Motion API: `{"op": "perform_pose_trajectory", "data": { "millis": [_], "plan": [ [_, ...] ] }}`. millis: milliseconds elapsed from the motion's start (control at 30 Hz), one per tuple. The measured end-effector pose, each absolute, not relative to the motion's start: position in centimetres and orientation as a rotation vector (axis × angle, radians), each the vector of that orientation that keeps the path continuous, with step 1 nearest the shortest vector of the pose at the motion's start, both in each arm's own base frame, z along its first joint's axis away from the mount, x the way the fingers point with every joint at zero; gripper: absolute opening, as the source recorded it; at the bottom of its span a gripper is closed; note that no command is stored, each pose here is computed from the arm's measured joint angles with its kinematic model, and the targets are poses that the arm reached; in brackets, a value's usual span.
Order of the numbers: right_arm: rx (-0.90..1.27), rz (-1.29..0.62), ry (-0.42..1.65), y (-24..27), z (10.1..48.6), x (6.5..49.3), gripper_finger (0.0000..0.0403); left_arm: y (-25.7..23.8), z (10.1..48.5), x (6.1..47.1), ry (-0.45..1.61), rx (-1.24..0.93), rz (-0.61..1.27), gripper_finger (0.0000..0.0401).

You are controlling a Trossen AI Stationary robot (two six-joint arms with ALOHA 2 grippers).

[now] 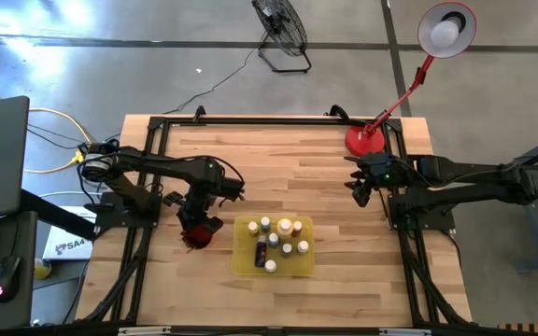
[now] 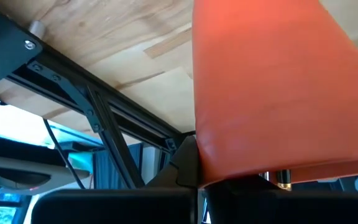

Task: Pick & Place Paint Supplies
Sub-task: Adjust the orange cup

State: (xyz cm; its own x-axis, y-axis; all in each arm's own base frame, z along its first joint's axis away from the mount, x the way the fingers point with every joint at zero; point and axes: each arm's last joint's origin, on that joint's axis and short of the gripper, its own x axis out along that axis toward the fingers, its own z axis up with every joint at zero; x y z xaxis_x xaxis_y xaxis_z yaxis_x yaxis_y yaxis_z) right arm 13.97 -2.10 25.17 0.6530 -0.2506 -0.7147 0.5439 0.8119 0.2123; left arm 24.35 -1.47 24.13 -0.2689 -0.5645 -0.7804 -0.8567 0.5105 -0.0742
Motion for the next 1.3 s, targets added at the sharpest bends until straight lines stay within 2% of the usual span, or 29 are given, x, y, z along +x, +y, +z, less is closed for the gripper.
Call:
{"op": "perform_pose_trajectory", "data": {
  "millis": [767, 1300],
  "plan": [
    [0.435, -0.467, 0.727, -2.1, 25.2, 14.0, 0.0174, -1.6, 20.9, 23.6, 1.986, -1.229, 0.422, 0.0000],
    [0.409, -0.464, 0.730, -2.1, 25.2, 14.0, 0.0174, -1.6, 20.7, 23.8, 1.965, -1.227, 0.405, 0.0000]
  ]
}}
